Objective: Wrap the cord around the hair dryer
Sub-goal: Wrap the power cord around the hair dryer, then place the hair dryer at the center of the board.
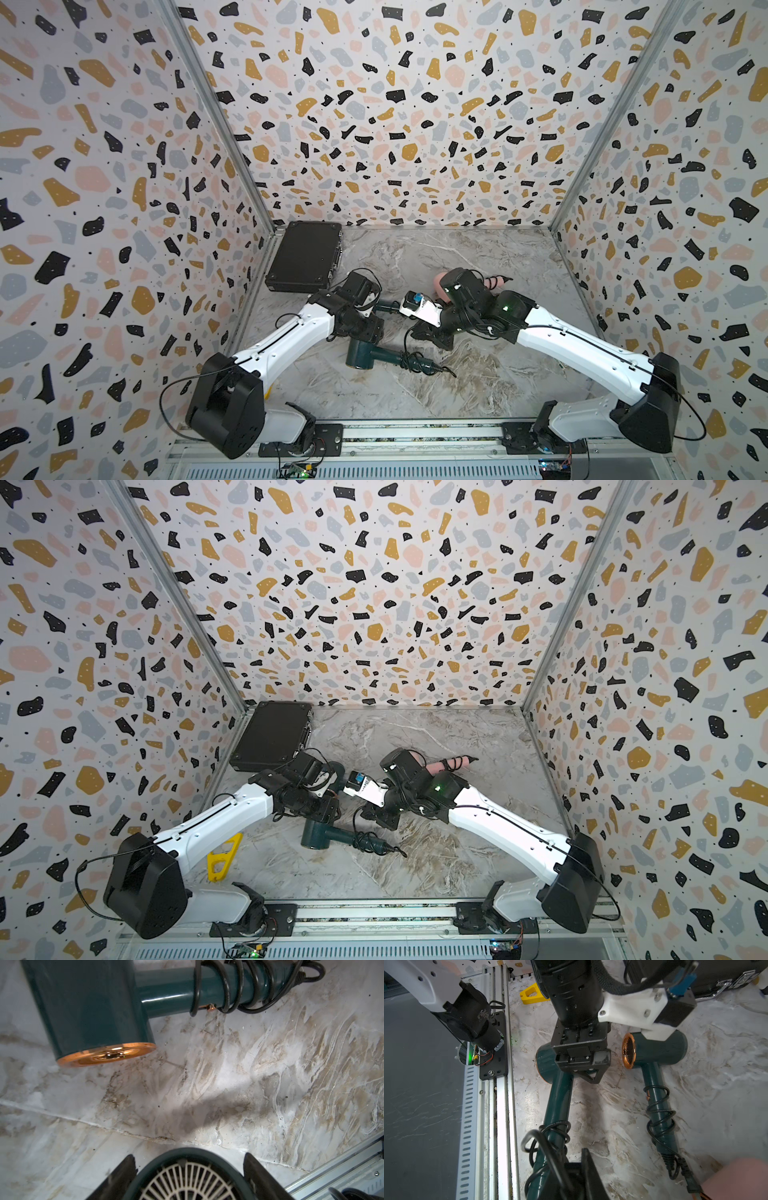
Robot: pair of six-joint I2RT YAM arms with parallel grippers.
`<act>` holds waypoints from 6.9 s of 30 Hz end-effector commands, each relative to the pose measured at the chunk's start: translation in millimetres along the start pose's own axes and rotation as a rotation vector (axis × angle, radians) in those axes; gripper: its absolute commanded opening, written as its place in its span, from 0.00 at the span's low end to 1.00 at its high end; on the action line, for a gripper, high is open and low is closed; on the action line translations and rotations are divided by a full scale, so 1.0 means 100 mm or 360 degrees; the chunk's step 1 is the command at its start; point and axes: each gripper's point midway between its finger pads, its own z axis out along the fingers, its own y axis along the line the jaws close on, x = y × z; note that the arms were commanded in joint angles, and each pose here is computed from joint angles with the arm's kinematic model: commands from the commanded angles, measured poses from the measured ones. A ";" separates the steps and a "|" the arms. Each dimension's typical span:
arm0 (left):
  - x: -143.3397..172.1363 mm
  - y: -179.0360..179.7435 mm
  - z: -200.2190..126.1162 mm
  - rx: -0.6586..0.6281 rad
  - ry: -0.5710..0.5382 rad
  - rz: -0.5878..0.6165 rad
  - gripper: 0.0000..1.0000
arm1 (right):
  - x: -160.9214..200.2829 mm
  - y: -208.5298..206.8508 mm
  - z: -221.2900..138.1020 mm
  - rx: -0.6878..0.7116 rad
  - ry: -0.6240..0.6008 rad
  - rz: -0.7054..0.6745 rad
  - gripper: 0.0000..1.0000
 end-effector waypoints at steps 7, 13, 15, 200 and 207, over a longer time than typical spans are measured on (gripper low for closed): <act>-0.09 -0.85 -0.47 0.0675 -0.0260 0.0298 0.00 | -0.24 -0.40 -0.08 -0.0088 -0.0199 0.0217 0.00; -0.31 -1.01 -0.84 0.0971 -0.0564 0.0182 0.00 | -0.11 -0.64 -0.14 -0.0120 -0.0336 0.0370 0.00; -0.43 -0.97 -0.91 0.1038 -0.0654 0.0080 0.00 | -0.08 -0.70 -0.16 -0.0129 -0.0390 0.0421 0.00; -0.47 0.61 0.47 -0.0299 -0.0290 -0.0131 0.00 | 1.65 -1.20 1.01 0.0180 0.1011 0.0650 0.21; -0.53 0.57 0.53 -0.0261 -0.0265 -0.0089 0.60 | 1.62 -1.20 1.07 0.0156 0.0983 0.0690 0.28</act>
